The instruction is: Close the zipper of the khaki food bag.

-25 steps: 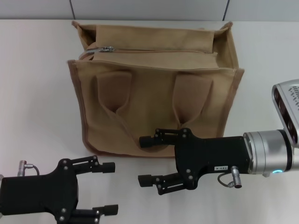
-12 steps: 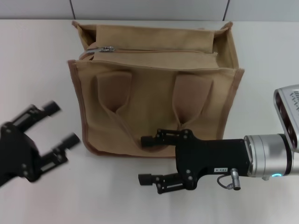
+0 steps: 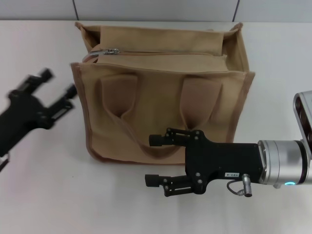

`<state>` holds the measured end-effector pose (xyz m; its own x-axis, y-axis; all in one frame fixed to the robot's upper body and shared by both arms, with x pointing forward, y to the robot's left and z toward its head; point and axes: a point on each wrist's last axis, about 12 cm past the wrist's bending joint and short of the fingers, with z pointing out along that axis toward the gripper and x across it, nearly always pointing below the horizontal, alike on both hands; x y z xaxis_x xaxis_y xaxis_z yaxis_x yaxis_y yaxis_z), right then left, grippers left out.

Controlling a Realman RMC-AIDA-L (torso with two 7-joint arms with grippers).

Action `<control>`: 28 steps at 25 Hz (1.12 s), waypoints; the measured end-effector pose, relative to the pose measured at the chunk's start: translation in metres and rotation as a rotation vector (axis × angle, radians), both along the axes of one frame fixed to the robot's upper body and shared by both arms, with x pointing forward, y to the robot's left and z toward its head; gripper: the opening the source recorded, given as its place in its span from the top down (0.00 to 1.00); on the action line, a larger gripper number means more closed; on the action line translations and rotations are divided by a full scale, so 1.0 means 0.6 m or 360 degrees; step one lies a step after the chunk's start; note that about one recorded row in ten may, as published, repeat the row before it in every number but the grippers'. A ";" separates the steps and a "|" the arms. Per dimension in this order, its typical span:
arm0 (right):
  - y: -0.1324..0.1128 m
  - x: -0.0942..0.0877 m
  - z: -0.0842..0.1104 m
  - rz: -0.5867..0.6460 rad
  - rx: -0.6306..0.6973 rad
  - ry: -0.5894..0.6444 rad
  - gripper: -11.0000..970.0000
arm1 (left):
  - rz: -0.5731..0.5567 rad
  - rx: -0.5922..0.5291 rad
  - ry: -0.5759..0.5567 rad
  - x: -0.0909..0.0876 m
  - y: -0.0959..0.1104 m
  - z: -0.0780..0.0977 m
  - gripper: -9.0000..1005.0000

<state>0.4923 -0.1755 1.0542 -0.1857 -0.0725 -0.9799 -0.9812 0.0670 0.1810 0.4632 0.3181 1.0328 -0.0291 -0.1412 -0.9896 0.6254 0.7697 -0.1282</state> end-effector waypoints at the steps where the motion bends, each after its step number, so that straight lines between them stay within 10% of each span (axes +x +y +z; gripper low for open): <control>1: -0.001 -0.002 -0.003 -0.0005 -0.0003 0.0012 0.14 | -0.0054 0.0068 0.0046 0.014 -0.012 -0.005 0.22; 28: -0.001 0.002 -0.001 -0.0042 0.0017 0.0019 0.14 | 0.0016 -0.0099 -0.0168 0.032 -0.041 0.016 0.25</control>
